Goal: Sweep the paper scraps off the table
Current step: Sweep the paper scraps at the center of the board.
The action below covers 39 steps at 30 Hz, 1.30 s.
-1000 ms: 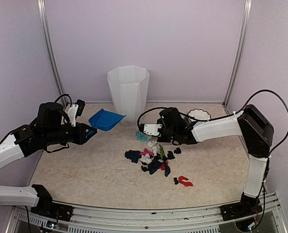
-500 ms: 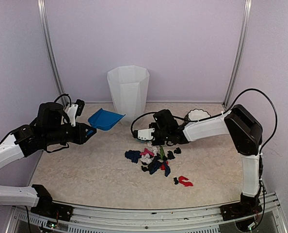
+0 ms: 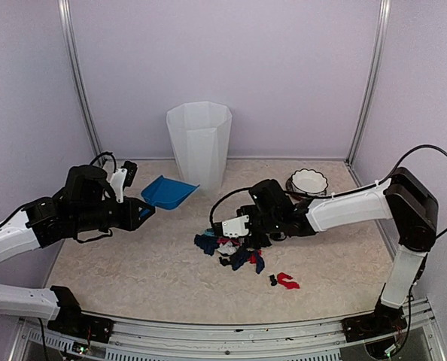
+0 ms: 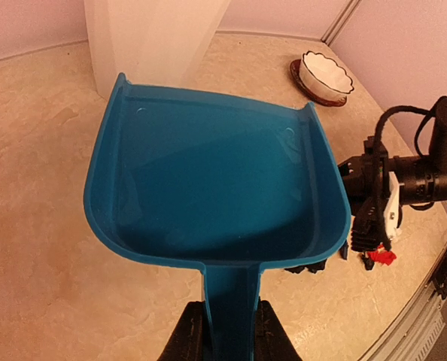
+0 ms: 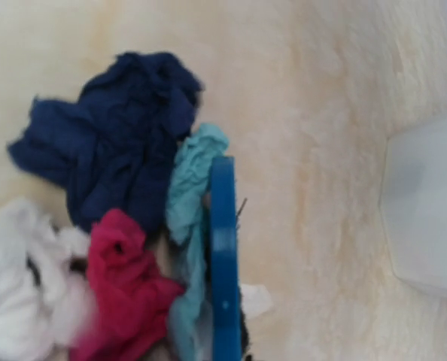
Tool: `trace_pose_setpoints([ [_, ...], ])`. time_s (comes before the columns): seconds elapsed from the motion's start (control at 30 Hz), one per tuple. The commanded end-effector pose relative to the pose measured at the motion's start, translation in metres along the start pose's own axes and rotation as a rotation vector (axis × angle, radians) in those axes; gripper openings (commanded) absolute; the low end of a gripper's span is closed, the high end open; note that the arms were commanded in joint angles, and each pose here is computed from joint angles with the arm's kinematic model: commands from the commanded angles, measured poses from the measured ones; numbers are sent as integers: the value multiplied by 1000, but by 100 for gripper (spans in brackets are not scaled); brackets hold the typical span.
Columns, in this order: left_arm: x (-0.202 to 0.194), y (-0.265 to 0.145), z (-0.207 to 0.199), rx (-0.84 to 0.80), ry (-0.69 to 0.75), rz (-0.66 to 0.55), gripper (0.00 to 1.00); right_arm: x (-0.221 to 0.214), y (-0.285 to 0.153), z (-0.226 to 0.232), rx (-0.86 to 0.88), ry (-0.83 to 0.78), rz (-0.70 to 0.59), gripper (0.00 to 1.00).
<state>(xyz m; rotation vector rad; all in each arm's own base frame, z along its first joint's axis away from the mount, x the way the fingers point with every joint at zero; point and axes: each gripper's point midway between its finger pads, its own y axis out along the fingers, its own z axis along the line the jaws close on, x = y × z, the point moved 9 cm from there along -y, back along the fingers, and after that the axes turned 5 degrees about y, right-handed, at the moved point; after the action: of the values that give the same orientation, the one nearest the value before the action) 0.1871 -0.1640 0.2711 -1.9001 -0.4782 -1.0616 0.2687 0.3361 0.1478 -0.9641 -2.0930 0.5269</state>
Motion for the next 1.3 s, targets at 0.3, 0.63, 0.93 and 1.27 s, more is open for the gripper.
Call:
trace_pose_setpoints([
  [0.3, -33, -10, -16, 27, -125, -3, 0, 48, -96, -19, -236, 40, -102, 0],
  [0.63, -19, -45, -7, 85, -215, -118, 0, 81, -126, -46, -318, 571, -364, 0],
  [0.93, -20, -62, 1, 122, -237, -137, 0, 99, -79, -40, -24, 1139, -561, 0],
  [1.27, -33, -54, 5, 142, -214, -107, 0, 100, 8, -18, 273, 1629, -433, 0],
])
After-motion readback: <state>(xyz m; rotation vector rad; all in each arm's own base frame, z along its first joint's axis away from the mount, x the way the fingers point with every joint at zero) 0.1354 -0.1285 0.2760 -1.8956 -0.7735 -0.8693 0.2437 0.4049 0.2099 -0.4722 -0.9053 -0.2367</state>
